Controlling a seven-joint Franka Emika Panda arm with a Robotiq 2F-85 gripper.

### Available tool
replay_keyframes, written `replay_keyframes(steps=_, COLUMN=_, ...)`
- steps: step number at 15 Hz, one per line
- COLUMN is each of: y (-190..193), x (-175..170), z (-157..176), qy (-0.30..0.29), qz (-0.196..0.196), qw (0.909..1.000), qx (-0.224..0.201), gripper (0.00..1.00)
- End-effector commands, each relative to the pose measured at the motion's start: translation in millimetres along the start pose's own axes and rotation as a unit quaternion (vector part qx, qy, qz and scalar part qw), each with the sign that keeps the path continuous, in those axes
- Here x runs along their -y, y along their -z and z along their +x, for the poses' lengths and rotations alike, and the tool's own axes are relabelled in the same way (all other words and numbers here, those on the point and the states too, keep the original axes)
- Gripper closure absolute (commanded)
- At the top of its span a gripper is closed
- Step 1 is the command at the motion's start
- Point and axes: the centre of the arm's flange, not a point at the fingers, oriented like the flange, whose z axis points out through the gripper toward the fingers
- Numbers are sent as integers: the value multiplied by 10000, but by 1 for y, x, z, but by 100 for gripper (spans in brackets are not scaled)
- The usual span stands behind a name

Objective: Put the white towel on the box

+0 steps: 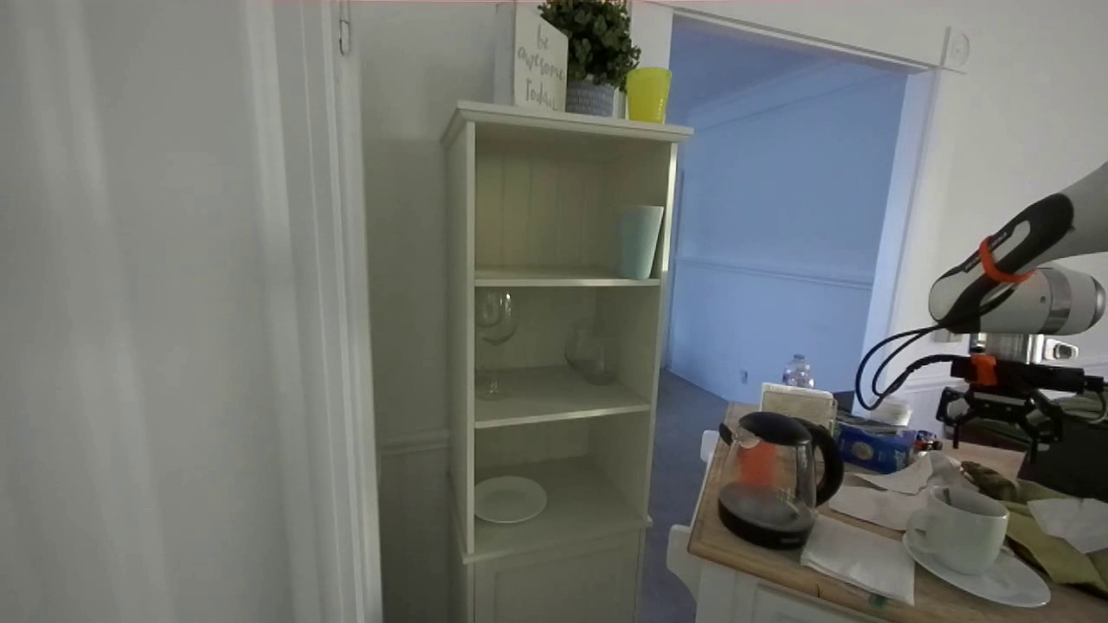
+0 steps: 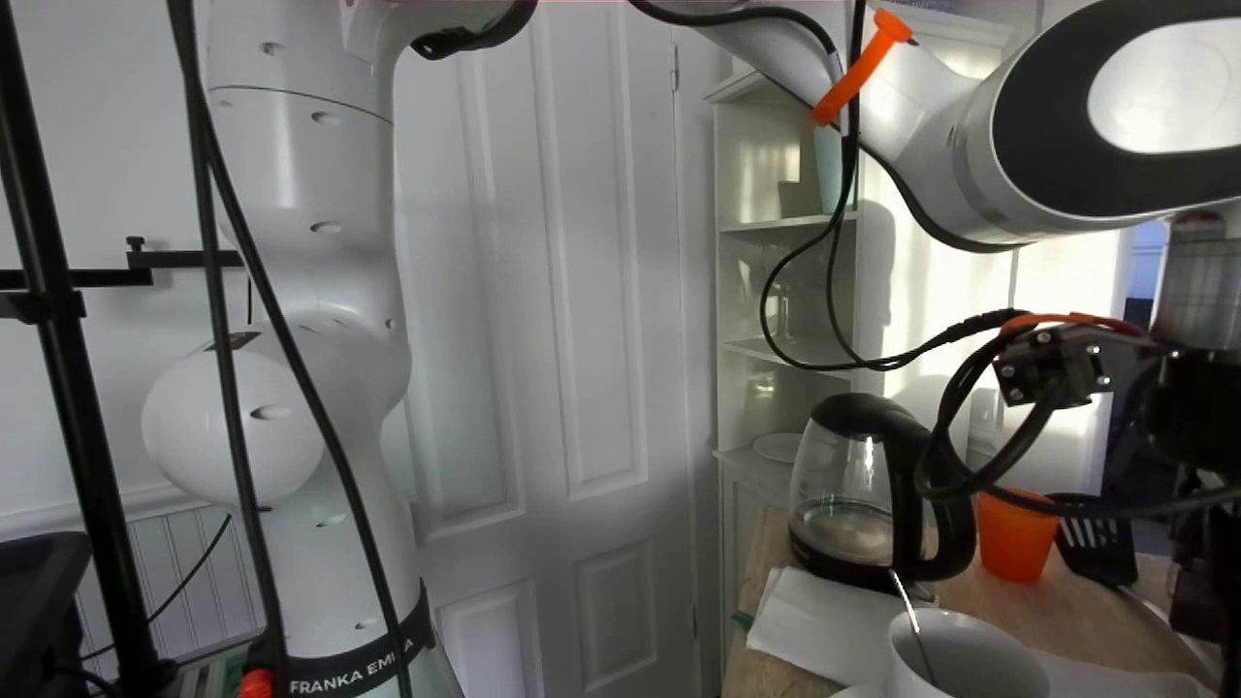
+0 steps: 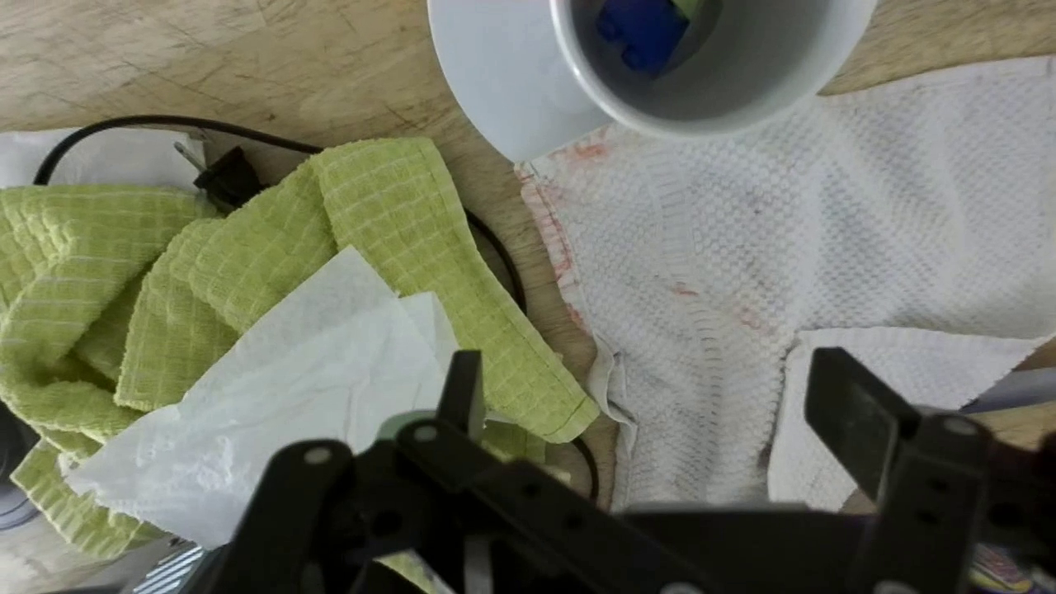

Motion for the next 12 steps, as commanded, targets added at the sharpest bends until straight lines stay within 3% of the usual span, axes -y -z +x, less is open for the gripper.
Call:
replay_keyframes(steps=1, y=1, x=0, z=0, qy=-5, qz=4, qw=10000, qx=-5, gripper=0)
replay_keyframes(steps=12, y=-6, x=4, z=5, qy=-200, qz=32, qw=9998, qx=-17, gripper=0)
